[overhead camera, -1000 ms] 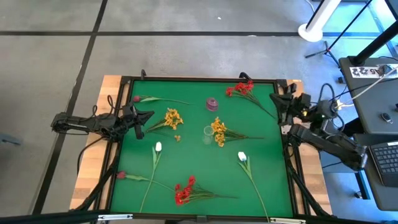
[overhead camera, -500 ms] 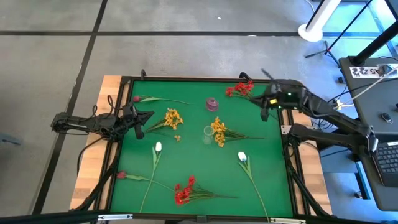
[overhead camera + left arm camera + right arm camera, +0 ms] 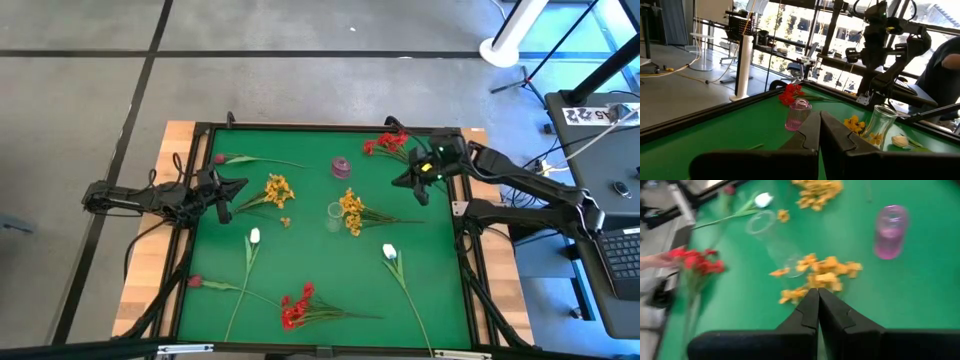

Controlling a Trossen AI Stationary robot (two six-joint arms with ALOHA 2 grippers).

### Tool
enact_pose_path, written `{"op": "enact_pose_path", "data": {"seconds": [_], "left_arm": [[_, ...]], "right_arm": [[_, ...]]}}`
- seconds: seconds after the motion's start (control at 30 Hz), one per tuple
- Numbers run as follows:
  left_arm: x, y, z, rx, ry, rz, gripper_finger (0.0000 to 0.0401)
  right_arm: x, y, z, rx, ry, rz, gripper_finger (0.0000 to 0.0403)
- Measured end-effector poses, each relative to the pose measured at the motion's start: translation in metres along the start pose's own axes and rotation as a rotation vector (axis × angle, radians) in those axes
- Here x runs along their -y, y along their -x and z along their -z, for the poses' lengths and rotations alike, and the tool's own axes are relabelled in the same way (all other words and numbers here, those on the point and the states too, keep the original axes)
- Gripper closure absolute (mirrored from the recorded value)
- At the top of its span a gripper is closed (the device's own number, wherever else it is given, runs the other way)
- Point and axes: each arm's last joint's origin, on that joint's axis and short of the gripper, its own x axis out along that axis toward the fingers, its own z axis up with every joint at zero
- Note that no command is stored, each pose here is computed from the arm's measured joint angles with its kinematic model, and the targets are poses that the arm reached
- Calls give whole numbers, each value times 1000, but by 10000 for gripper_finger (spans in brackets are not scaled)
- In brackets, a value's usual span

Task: Sort flowers into vase by color
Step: Put the right yellow flowers into the transparent vase

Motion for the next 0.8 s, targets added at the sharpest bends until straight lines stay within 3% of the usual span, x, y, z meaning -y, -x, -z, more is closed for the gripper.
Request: {"op": "enact_pose_path", "data": {"seconds": [0.2, 0.3, 0.57, 0.67, 0.8], "left_arm": [[0, 0, 0, 0, 0, 0, 401], [0, 0, 0, 0, 0, 0, 401], [0, 0, 0, 0, 0, 0, 401], [0, 0, 0, 0, 0, 0, 401], [0, 0, 0, 0, 0, 0, 401]], "right_arm": [[7, -13, 4, -58, -35, -8, 392], [12, -22, 10, -102, -61, -9, 373], [12, -52, 25, -247, -58, 28, 234], [6, -65, 29, -306, 23, 70, 190], [-9, -86, 36, -387, 159, 114, 163]]}}
